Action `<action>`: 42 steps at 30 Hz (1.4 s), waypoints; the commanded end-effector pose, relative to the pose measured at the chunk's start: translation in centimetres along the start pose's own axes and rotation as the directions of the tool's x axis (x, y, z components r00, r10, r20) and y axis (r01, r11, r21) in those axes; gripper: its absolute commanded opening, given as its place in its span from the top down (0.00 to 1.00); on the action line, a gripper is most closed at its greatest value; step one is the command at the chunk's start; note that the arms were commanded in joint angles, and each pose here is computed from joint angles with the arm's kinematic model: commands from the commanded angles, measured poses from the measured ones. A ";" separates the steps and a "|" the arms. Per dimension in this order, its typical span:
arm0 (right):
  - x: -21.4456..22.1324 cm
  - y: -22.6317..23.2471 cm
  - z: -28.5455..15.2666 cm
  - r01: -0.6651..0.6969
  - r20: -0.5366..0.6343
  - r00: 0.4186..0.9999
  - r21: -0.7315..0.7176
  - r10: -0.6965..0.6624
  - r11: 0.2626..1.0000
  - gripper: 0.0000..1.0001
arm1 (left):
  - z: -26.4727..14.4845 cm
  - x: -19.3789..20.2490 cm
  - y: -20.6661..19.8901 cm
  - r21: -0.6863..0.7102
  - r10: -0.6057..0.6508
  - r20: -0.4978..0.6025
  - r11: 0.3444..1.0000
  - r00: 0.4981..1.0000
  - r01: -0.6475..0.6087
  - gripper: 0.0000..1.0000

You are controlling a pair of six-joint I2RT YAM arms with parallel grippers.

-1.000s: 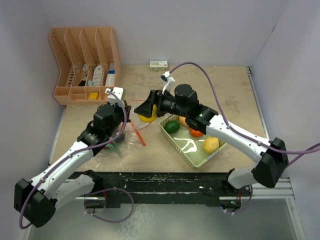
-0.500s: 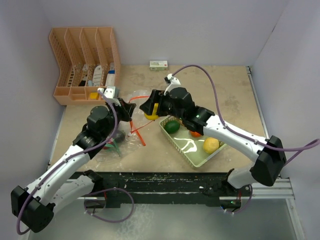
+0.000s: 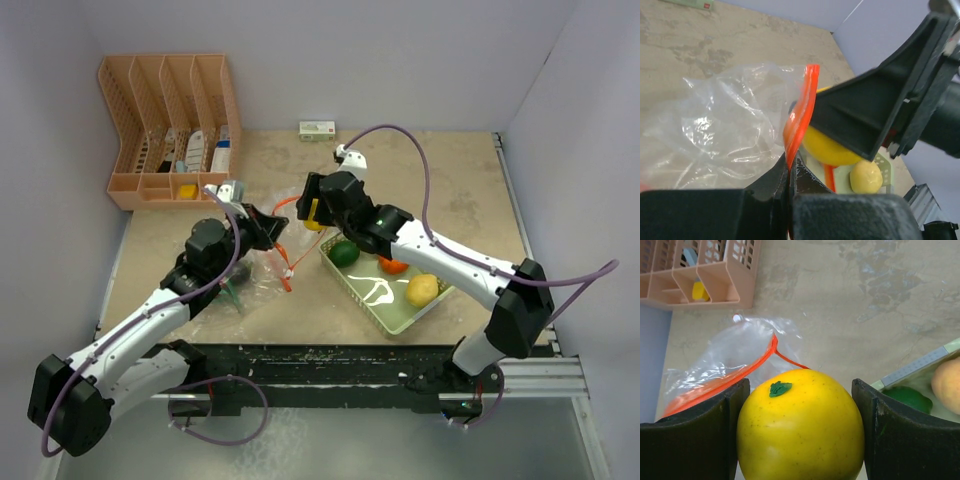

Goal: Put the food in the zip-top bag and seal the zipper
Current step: Place the fake fruit in the zipper food storage bag.

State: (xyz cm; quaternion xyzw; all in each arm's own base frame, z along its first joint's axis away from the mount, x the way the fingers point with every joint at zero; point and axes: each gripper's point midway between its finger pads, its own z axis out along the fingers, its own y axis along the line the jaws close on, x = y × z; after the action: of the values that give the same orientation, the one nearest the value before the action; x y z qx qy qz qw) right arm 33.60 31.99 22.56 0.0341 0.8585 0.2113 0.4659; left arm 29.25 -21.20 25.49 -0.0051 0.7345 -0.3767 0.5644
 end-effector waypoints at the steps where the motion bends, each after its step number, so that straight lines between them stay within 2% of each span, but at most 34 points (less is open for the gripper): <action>1: -3.5 0.9 -0.8 -0.067 0.105 0.992 0.019 0.065 0.998 0.62 | 0.2 -1.0 -1.8 0.098 -0.074 0.058 0.993 0.996 0.068 1.00; 9: -4.1 2.6 -0.7 -0.174 0.112 0.978 -0.044 0.178 0.984 0.61 | 0.4 -1.6 -2.0 0.111 -0.098 0.091 0.990 0.991 0.087 1.00; 11: -4.1 3.5 -1.1 -0.183 0.107 0.975 -0.103 0.193 0.978 0.61 | 0.6 -1.0 -1.5 0.097 -0.106 0.086 0.990 0.991 0.098 1.00; 13: -3.9 3.5 -1.2 -0.191 0.120 0.972 -0.103 0.203 0.976 0.62 | 0.8 -0.5 -1.2 0.102 -0.130 0.085 0.987 0.988 0.121 1.00; 19: -2.6 3.1 0.5 -0.131 0.115 0.985 0.019 0.128 0.991 0.52 | 1.5 0.7 -1.5 0.137 -0.178 0.053 0.976 0.983 0.169 1.00; 28: 2.8 -2.1 3.1 0.016 0.017 1.000 0.261 -0.021 0.965 0.51 | 1.6 1.7 -1.2 0.143 -0.236 0.043 0.963 0.971 0.227 1.00; 32: 4.4 -4.2 3.9 0.085 -0.024 0.996 0.358 -0.082 0.930 0.50 | 1.6 2.6 -0.6 0.123 -0.239 0.025 0.964 0.971 0.234 1.00; 34: 4.7 -4.6 4.1 0.112 -0.041 0.994 0.385 -0.105 0.916 0.42 | 1.6 3.3 0.1 0.104 -0.245 0.026 0.965 0.969 0.242 1.00; 36: 4.8 -4.6 4.2 0.122 -0.053 0.992 0.386 -0.110 0.914 0.26 | 1.7 3.9 0.8 0.085 -0.246 0.028 0.966 0.969 0.243 1.00; 38: 4.8 -4.1 4.2 0.120 -0.060 0.993 0.367 -0.105 0.923 0.04 | 2.1 5.0 1.7 0.061 -0.247 0.015 0.967 0.969 0.246 1.00; 39: 4.8 -3.8 4.1 0.120 -0.063 0.992 0.351 -0.105 0.929 0.00 | 2.3 5.5 2.0 0.056 -0.249 0.009 0.967 0.968 0.248 1.00; 42: 4.4 -2.9 3.8 0.131 -0.071 0.991 0.300 -0.115 0.945 0.00 | 2.9 6.7 2.6 0.050 -0.256 -0.008 0.965 0.967 0.256 1.00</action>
State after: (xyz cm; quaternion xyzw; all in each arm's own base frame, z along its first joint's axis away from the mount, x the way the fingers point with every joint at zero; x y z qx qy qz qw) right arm 34.89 30.93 12.77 0.0598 0.9010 0.0189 0.4293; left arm 29.36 -23.35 16.80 -0.0819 0.7523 -0.4411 0.4825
